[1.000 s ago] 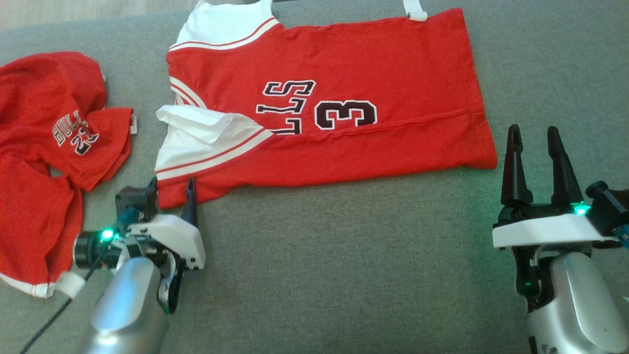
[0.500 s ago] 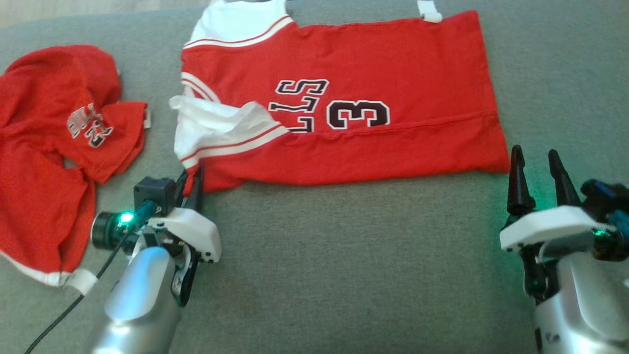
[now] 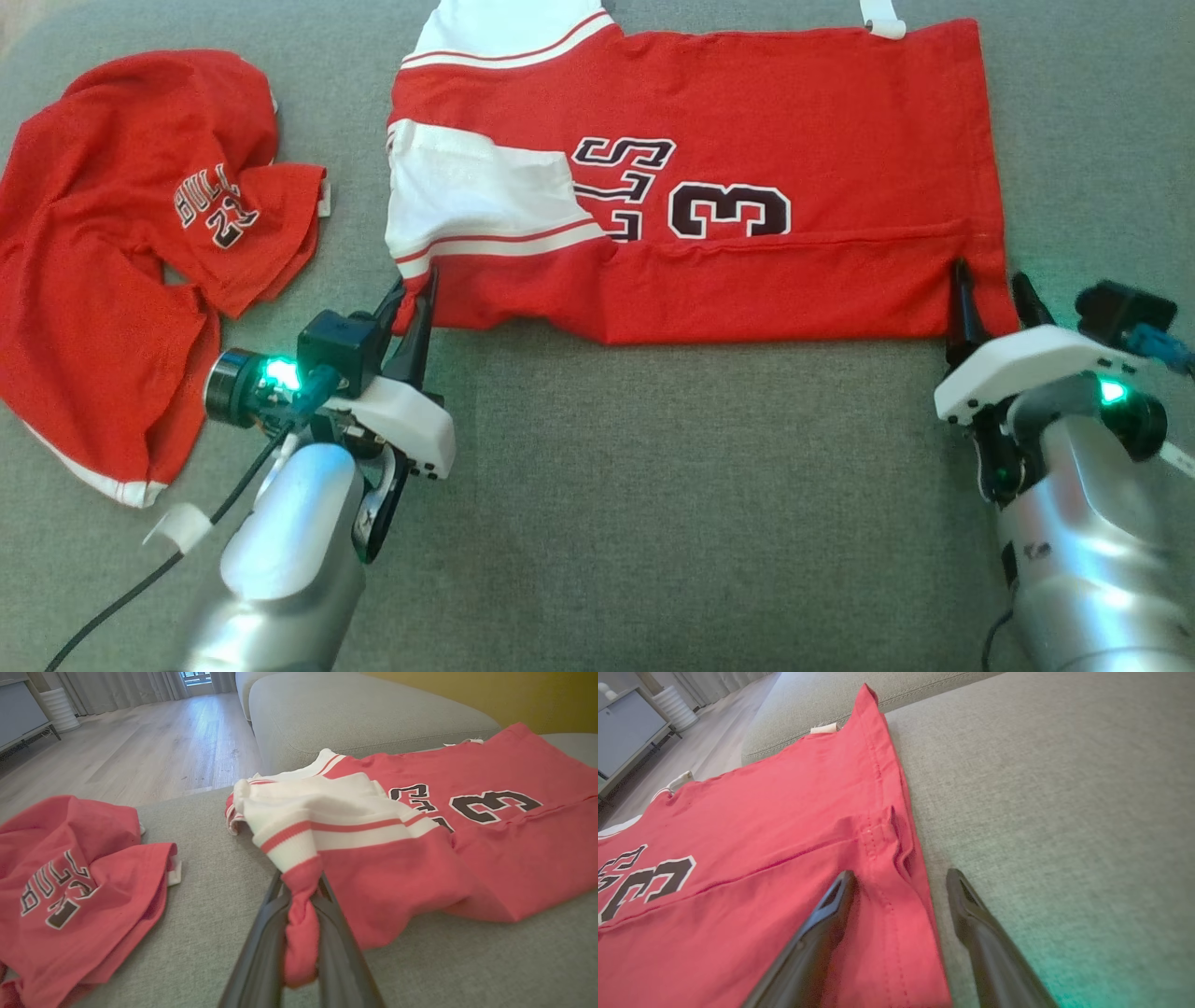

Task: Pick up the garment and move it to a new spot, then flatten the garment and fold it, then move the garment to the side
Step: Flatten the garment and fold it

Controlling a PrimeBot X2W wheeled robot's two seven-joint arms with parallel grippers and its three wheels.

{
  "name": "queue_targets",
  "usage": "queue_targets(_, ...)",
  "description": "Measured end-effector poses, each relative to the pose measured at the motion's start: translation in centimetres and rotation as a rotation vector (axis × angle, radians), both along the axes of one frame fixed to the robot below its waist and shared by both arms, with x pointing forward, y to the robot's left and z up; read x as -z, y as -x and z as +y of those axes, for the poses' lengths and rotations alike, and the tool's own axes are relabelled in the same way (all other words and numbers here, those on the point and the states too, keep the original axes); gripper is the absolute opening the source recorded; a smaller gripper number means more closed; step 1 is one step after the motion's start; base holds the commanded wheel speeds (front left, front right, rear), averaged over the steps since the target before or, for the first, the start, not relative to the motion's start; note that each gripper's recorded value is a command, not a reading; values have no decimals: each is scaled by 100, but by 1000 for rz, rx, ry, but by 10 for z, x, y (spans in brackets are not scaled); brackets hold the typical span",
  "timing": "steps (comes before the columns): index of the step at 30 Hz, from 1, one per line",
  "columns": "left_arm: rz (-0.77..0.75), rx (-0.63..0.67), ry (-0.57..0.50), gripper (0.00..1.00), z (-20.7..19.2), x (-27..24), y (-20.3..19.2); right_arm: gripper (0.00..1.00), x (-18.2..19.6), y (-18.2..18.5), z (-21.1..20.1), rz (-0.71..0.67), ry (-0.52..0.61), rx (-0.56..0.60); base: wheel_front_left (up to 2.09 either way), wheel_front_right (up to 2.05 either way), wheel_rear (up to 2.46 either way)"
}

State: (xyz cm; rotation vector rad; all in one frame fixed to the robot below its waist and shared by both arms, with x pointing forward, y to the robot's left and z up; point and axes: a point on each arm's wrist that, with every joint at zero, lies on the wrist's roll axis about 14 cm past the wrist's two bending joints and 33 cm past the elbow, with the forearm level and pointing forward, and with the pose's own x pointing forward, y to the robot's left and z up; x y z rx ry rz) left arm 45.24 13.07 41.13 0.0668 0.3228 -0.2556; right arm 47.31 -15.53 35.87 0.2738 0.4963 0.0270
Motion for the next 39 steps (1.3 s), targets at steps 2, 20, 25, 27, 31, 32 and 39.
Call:
queue_targets(2,3,-2,-4,0,1,0,0,0,0,-3,3,3,9,-19,0,0,0)
queue_targets(20,17,-31,-18,0,15,-4,23,0,-25,18,-13,-80,107,-19,0,0,0)
queue_targets(25,21,-33,-4,0,15,-8,39,0,-35,32,-17,-86,107,-10,0,0,0)
queue_targets(27,18,-35,-2,0,14,-10,46,0,-35,40,-19,-74,100,-5,0,0,0)
queue_targets(31,45,-27,18,0,9,-9,65,0,-32,62,-23,-41,94,-2,0,0,0)
queue_targets(32,54,-23,19,0,8,-7,71,0,-31,68,-24,-31,90,1,0,0,0)
queue_targets(39,149,-9,54,0,-2,10,114,0,-29,106,-31,12,62,15,0,0,0)
